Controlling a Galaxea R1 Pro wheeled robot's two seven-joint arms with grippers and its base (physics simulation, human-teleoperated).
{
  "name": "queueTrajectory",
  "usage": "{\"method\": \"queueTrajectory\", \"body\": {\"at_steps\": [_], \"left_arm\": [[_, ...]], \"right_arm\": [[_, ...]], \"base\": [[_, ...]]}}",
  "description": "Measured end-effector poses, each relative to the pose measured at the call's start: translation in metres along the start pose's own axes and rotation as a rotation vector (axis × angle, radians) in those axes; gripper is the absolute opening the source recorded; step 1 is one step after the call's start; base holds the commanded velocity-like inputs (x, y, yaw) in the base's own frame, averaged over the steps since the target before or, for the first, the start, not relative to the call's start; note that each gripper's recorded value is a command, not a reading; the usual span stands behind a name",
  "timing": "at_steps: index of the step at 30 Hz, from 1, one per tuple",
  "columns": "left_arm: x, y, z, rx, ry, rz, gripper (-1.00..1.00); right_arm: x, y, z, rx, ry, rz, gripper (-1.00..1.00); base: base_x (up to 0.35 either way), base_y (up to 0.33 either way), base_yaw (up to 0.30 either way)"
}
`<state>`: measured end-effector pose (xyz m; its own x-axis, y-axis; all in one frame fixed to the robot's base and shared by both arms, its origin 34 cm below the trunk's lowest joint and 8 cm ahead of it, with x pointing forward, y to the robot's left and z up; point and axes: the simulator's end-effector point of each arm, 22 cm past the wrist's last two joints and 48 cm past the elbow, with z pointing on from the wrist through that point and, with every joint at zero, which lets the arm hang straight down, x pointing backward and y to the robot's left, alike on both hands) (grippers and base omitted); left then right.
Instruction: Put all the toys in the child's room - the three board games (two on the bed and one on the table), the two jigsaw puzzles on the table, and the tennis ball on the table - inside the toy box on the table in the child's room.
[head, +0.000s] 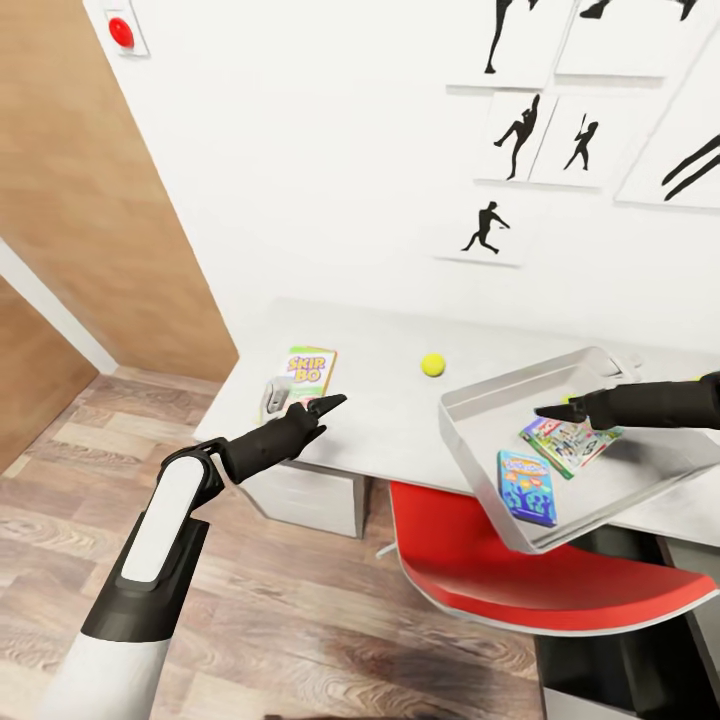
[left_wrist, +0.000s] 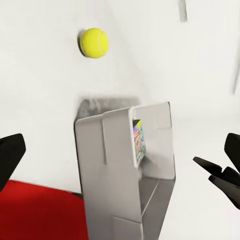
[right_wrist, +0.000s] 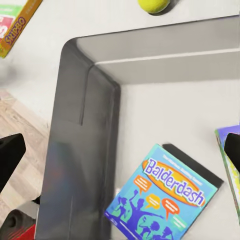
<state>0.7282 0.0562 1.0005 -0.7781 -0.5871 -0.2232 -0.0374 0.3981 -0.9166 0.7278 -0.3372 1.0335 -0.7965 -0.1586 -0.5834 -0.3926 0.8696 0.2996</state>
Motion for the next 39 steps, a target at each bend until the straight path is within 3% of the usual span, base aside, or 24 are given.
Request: {"method": "queueTrajectory", "body": {"at_steps": [33, 39], "left_arm": [[-0.003, -0.03, -0.011, 0.032, -0.005, 0.041, 1.0], [-0.004, -0.036, -0.013, 0.038, -0.007, 0.05, 1.0]], "right_arm": [[-0.019, 0.006, -0.028, 0.033, -0.051, -0.029, 1.0], [-0.031, 0.004, -0.04, 0.046, -0.089, -0.028, 1.0]], "base": [[0.0, 0.301, 0.0], [0.014, 0.317, 0.0]]}}
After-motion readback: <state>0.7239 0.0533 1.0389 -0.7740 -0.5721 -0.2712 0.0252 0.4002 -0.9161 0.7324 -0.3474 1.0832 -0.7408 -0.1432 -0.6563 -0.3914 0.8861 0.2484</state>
